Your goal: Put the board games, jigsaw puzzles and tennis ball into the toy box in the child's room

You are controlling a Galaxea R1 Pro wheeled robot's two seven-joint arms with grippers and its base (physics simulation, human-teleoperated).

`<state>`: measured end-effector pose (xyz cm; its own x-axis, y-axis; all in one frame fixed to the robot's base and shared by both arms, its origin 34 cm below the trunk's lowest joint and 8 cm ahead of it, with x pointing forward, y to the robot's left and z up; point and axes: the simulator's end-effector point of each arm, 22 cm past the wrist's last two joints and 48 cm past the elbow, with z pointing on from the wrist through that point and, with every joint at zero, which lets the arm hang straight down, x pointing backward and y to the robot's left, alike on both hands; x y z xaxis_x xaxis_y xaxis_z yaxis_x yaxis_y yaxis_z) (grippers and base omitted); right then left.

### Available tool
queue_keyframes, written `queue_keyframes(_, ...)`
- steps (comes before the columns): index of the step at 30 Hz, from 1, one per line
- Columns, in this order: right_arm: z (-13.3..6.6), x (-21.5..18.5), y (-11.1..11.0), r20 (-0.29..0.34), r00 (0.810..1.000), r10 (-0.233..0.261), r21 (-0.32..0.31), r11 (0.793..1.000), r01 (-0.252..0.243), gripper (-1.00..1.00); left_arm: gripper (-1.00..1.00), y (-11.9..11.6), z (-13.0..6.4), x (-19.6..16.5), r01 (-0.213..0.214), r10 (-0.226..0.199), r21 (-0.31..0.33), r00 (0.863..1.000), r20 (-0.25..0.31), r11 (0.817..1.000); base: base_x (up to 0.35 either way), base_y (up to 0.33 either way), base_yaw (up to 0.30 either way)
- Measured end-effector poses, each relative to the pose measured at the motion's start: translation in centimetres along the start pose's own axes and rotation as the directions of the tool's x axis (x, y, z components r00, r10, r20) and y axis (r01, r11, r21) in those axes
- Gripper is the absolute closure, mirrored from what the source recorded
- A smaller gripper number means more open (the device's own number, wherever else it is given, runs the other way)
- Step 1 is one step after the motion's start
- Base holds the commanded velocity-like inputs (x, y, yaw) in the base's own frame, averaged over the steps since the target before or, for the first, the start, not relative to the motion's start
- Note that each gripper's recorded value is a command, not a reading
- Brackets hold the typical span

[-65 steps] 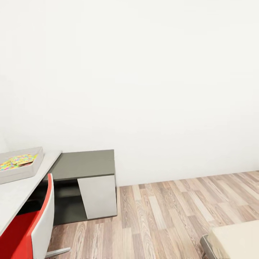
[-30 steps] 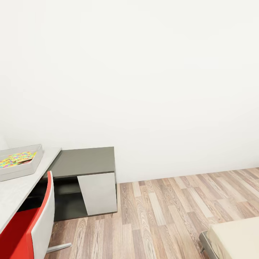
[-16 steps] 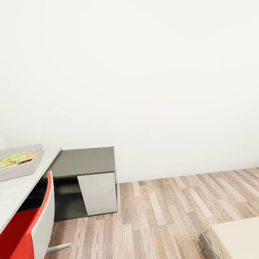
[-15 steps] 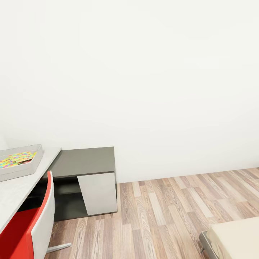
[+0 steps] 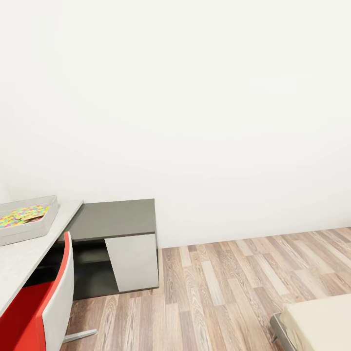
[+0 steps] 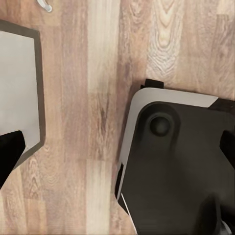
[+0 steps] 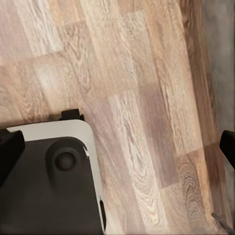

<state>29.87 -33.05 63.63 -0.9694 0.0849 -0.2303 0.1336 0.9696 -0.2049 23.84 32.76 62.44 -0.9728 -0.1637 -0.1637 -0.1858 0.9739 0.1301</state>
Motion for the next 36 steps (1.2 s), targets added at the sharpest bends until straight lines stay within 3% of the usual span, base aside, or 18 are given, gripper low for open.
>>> queue_keyframes(19,-0.1,0.5,0.2,-0.008,1.0,-0.001,-0.001,1.0,0.001,-1.0,-1.0,0.5,0.0,1.1,-0.003,0.003,-0.009,1.0,-0.013,1.0,0.0,0.0,0.0)
queue_keyframes(36,-0.2,3.7,0.1,-0.047,0.999,-0.008,0.0,1.0,0.008,-1.0,-1.0,-0.1,-0.1,1.5,-0.005,0.005,-0.002,1.0,-0.004,1.0,0.0,0.0,0.0)
